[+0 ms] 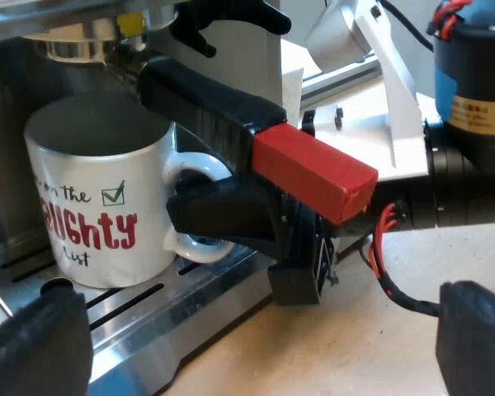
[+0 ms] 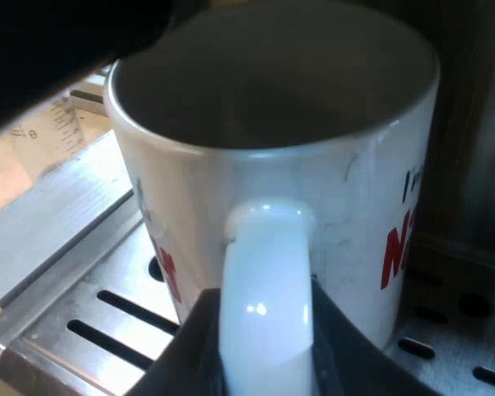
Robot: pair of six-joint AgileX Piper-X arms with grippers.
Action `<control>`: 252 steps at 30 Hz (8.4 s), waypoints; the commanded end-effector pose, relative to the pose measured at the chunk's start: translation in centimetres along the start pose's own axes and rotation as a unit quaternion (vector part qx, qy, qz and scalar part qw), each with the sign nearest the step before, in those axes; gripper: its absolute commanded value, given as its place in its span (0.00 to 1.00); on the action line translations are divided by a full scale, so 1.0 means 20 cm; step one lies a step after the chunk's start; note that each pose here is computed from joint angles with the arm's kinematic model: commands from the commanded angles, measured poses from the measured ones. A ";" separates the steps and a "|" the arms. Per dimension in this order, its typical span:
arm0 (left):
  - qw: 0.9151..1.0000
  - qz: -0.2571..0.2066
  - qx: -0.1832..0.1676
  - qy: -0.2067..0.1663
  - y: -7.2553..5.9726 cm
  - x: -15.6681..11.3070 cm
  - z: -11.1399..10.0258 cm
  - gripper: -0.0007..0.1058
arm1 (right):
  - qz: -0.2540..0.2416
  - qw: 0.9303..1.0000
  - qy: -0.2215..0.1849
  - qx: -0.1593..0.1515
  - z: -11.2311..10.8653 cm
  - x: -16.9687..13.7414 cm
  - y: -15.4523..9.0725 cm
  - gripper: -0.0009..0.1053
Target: Remove mug from coffee machine
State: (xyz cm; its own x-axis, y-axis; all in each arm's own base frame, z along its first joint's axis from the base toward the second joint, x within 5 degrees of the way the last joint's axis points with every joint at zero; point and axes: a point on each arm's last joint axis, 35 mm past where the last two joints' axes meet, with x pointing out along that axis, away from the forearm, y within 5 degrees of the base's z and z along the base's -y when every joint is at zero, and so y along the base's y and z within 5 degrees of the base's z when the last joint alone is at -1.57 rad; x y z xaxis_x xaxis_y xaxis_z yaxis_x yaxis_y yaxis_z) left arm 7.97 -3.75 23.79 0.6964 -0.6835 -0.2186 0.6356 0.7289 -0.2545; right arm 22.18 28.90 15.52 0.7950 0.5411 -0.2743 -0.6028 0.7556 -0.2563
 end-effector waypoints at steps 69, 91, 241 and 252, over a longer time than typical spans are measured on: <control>0.969 -0.243 0.033 0.015 -0.18 0.01 0.02 0.81 | -0.178 0.983 -0.001 0.053 0.09 -0.91 -0.02 0.01; 0.967 -0.251 0.035 0.017 -0.19 0.01 0.01 0.81 | -0.322 0.942 0.062 0.071 -0.01 -0.83 -0.23 0.01; 0.996 0.035 -0.046 0.070 -0.17 -0.19 0.19 0.81 | -0.068 0.957 0.266 0.087 0.20 -1.37 -0.77 0.61; 0.989 0.058 -0.084 0.108 -0.23 -0.15 0.47 0.81 | -0.059 0.948 0.300 0.092 0.52 -1.44 -0.86 0.61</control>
State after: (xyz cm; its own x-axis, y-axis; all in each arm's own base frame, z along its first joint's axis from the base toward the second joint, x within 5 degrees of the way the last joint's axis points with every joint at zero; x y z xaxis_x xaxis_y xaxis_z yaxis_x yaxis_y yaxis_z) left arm 5.77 -4.45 33.86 0.6562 -0.6104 -0.4436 0.4930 0.7919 -0.3604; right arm 10.18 4.07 36.98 0.6656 0.1854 -0.7229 -0.4299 0.8871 -0.1682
